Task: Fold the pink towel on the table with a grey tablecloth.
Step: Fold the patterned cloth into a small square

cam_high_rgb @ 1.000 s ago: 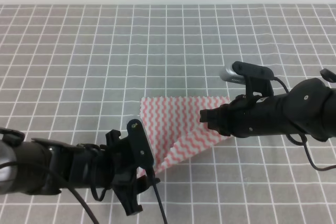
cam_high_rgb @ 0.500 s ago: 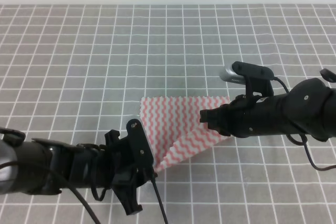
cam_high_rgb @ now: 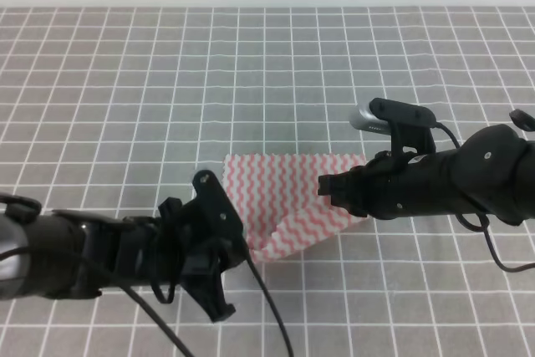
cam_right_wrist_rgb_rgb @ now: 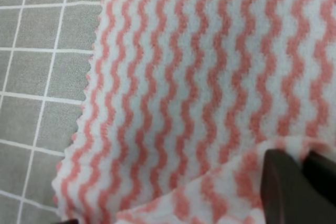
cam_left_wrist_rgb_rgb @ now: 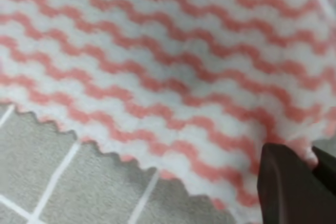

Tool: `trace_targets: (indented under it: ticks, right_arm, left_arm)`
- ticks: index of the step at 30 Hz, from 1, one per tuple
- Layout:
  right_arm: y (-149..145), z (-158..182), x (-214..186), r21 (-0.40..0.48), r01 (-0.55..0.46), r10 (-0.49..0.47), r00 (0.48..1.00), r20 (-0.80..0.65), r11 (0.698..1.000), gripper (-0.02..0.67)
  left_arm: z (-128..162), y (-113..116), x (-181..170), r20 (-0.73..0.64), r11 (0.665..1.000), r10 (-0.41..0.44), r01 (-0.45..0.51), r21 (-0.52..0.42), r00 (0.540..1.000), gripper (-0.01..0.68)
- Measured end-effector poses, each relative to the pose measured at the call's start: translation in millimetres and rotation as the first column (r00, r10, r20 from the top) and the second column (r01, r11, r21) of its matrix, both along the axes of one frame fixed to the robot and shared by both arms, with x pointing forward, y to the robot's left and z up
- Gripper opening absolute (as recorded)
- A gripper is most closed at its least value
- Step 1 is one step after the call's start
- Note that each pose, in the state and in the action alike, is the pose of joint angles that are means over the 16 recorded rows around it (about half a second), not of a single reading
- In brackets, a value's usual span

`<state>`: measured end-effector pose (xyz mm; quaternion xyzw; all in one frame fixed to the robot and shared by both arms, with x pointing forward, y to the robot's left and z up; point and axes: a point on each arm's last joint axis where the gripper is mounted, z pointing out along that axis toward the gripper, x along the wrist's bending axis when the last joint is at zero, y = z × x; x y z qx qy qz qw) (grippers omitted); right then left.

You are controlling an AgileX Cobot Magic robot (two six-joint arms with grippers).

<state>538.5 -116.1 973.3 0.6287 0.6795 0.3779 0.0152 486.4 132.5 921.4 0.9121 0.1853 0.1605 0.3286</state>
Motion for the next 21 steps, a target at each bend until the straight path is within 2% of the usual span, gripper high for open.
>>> trace_targets:
  ticks: [9,21]
  right_arm:
    - [-8.3,-0.2,4.6,0.003,0.026,-0.026,1.000,-0.007,1.000,-0.014]
    - [-17.1,-0.5,10.3,0.002,0.061,-0.061,0.998,-0.002,0.998,-0.014]
  left_arm:
    - [12.8,-4.4,13.2,-0.007,0.993,0.101,-0.102,-0.056,0.995,-0.001]
    - [26.9,-11.8,37.1,0.041,0.983,0.171,-0.168,-0.077,0.984,-0.001]
